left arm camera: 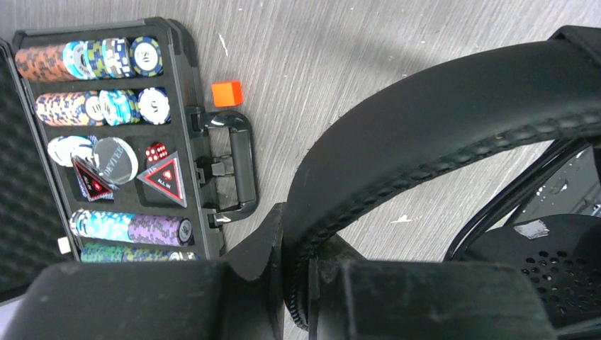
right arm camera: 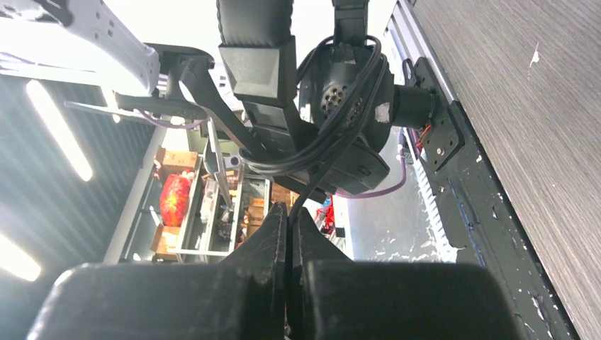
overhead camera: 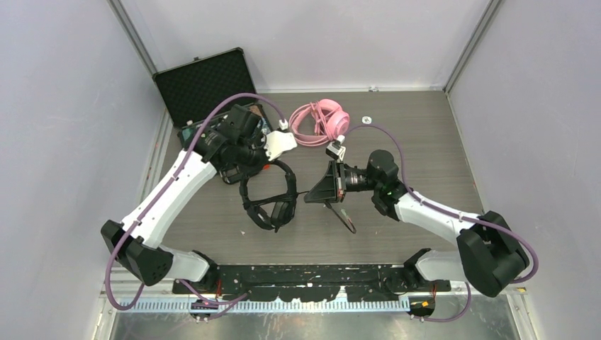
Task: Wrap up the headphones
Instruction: Wrap the headphones cable around the headphones.
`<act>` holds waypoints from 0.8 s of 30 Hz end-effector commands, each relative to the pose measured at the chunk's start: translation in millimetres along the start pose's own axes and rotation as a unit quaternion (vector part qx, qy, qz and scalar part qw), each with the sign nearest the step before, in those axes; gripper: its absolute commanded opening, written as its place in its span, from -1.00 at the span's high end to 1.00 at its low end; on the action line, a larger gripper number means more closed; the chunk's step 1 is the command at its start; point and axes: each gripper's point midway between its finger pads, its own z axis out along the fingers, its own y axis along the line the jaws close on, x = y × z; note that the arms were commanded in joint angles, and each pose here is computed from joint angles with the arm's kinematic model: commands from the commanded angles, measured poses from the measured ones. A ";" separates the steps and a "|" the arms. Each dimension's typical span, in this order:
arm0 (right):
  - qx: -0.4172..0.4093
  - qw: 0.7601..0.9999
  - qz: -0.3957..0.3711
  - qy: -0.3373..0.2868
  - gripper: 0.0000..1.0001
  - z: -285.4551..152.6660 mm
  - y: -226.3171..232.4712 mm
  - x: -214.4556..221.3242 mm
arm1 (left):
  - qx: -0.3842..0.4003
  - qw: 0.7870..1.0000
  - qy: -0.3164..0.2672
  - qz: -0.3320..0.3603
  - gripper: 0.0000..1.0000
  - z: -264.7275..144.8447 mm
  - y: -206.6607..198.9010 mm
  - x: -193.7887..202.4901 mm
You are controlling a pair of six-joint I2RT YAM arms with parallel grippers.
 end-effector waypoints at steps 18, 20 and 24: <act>-0.126 0.986 0.084 -0.075 0.80 19.3 27.2 -46.6 | -0.178 0.971 0.114 -0.113 1.00 -2.3 31.7 49.7; -0.119 0.985 0.089 -0.087 0.79 20.9 20.9 -51.6 | -0.193 0.962 0.131 -0.141 1.00 -2.2 33.7 54.7; -0.124 0.983 0.089 -0.104 0.71 22.1 23.7 -60.4 | -0.225 0.943 0.154 -0.191 1.00 -4.7 37.4 61.9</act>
